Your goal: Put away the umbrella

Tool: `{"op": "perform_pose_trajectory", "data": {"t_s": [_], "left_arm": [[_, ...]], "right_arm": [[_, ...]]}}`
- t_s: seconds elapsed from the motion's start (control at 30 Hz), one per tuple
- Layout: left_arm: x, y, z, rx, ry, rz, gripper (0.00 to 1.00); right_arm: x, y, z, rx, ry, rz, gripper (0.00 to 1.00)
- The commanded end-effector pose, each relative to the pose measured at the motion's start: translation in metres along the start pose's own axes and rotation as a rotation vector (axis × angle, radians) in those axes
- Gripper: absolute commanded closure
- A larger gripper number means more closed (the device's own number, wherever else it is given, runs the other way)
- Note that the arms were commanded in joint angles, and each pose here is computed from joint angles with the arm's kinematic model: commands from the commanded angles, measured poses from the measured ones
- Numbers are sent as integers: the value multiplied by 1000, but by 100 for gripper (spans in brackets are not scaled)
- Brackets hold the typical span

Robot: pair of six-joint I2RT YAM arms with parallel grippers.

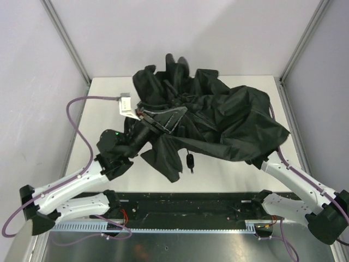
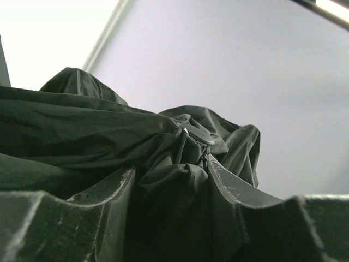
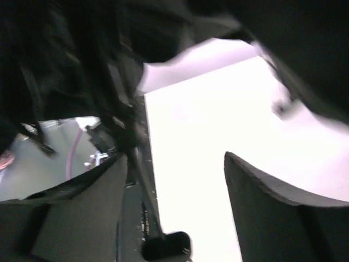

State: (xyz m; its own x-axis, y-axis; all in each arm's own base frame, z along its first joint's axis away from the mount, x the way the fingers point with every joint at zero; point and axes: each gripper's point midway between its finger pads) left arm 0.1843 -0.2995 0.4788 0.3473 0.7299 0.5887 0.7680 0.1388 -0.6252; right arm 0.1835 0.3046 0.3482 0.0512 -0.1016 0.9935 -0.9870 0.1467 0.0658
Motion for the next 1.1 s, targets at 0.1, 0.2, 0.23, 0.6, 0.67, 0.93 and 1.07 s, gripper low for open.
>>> {"op": "perform_pose_trajectory", "data": {"t_s": [0.1, 0.2, 0.23, 0.6, 0.67, 0.93, 1.07], "left_arm": [[103, -21, 48, 47, -379, -8, 100], [117, -8, 66, 112, -457, 23, 100], [120, -2, 71, 138, -480, 37, 100], [109, 46, 82, 338, -512, 18, 100], [103, 52, 80, 357, -492, -12, 100], [71, 71, 76, 373, -377, -101, 100], [51, 75, 73, 346, -313, -80, 100]], "right_arm": [[-68, -39, 19, -278, 132, -239, 4], [-92, -36, 23, -279, 136, -293, 1], [-99, -34, 23, -279, 135, -311, 1], [-49, 12, 25, -356, -149, -159, 4], [-30, 27, 30, -329, -193, -138, 9], [51, 132, 6, 151, -257, -151, 43], [69, 144, -25, 210, -235, -136, 52]]}}
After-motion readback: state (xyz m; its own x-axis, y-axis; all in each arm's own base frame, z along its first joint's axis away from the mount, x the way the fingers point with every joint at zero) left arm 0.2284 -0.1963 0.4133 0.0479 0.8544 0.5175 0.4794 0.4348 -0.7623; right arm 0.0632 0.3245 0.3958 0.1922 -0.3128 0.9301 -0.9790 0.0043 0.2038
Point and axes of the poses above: each gripper's point midway between its finger pads, its own z axis back along the fingers, its own y axis along the line the jaws close on, x = y × z, and after that the axes turned 7 degrees about z, right-handed
